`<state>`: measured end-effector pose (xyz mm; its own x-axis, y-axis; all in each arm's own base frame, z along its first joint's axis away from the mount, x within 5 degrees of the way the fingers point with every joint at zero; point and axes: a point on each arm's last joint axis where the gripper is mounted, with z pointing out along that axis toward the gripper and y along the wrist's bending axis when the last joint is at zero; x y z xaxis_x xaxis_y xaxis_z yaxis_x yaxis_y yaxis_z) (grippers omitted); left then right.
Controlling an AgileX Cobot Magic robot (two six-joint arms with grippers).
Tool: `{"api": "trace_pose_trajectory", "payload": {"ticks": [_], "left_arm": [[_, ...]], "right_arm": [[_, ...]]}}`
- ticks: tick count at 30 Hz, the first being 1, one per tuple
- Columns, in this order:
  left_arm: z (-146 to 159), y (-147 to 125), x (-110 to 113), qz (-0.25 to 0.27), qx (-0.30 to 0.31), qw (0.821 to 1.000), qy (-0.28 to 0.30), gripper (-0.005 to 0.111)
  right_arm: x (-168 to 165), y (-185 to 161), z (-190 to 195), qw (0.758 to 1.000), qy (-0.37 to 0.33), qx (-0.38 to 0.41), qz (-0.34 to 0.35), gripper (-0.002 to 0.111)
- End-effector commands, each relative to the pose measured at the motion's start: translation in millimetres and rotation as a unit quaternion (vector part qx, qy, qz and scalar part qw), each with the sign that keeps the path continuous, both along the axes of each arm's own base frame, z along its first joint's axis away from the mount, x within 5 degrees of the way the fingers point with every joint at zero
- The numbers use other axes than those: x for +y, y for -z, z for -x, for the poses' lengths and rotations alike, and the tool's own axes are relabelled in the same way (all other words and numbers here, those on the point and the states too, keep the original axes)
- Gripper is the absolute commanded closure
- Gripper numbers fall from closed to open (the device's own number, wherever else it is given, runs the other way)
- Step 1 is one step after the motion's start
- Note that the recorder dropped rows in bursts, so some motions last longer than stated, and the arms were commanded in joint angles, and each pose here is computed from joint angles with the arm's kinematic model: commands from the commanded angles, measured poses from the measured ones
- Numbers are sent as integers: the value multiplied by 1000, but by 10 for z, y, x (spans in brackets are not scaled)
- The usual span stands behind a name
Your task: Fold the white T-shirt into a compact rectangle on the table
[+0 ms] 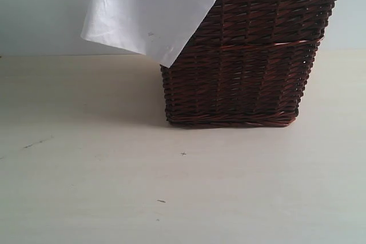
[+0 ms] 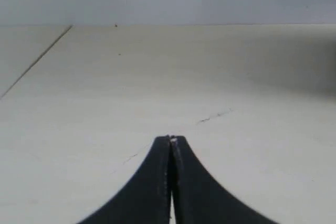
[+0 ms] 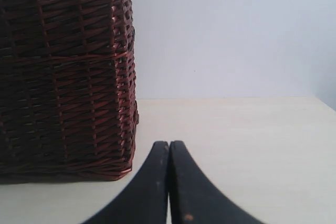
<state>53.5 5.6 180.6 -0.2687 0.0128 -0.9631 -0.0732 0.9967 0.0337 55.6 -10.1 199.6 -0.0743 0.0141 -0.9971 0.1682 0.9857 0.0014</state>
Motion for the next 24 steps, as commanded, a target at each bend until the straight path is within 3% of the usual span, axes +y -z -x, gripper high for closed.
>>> {"api": "trace_pose_trajectory", "payload": {"ticks": [1,8,11,16,20,24], "left_arm": [[-22,-138,-17,37,-78,996,1,107],[-19,-388,-32,168,-220,961,7,107],[24,-557,-40,186,-310,932,28,107],[172,-820,-57,196,-458,864,72,107],[206,-881,-63,263,-472,836,95,107],[210,-1148,-85,265,-480,829,112,107]], "right_arm": [[-1,4,3,1000,2,-5,-1,108],[-1,4,3,1000,2,-5,-1,108],[-1,4,3,1000,2,-5,-1,108],[-1,4,3,1000,2,-5,-1,108],[-1,4,3,1000,2,-5,-1,108],[-1,4,3,1000,2,-5,-1,108]]}}
